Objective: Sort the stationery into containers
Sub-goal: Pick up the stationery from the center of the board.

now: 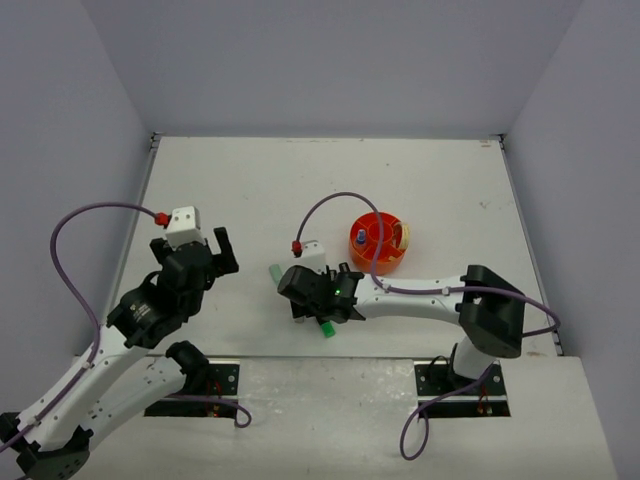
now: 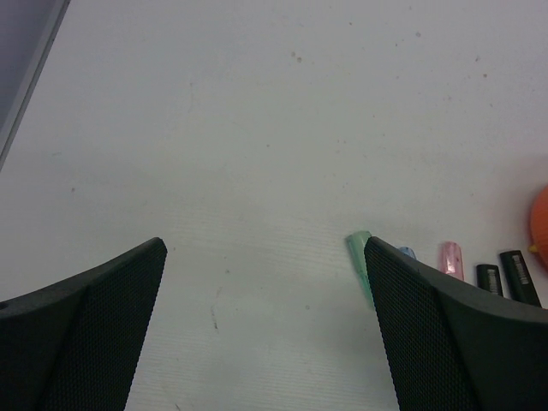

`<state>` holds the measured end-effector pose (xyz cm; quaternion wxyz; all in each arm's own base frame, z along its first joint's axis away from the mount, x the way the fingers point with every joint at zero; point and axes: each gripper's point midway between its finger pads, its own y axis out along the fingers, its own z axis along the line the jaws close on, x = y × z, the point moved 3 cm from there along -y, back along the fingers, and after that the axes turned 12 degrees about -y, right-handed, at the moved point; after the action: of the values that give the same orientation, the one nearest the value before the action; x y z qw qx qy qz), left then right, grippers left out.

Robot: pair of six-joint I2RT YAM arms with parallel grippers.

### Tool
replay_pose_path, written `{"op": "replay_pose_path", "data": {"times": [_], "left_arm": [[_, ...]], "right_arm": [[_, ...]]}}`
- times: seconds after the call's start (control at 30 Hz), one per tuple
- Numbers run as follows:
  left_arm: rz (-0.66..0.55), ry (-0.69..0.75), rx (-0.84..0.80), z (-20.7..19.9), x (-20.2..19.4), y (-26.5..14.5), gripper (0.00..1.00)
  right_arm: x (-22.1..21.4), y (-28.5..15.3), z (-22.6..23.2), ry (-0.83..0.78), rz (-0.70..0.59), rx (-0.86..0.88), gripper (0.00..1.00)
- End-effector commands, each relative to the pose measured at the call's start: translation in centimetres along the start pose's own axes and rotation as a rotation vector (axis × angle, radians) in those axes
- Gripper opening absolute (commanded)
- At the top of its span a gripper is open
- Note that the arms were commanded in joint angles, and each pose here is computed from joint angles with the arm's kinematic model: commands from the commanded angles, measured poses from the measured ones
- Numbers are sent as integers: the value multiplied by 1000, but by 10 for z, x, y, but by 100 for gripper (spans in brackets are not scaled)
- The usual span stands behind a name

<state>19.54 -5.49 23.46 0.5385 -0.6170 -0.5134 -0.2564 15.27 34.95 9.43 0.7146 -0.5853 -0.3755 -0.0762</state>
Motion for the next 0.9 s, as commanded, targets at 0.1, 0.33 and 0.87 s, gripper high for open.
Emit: {"op": "replay_pose_path", "data": {"times": [0.1, 0.33, 0.87], "left_arm": [[-86, -96, 37, 9, 20, -9, 100], [-75, -83, 40, 7, 18, -6, 100], [-53, -62, 19, 3, 14, -4, 100]], "right_arm": [[34, -31, -4, 55, -118, -4, 57], [29, -20, 7, 9, -75, 18, 55], [-11, 35, 16, 10, 60, -53, 56]]}}
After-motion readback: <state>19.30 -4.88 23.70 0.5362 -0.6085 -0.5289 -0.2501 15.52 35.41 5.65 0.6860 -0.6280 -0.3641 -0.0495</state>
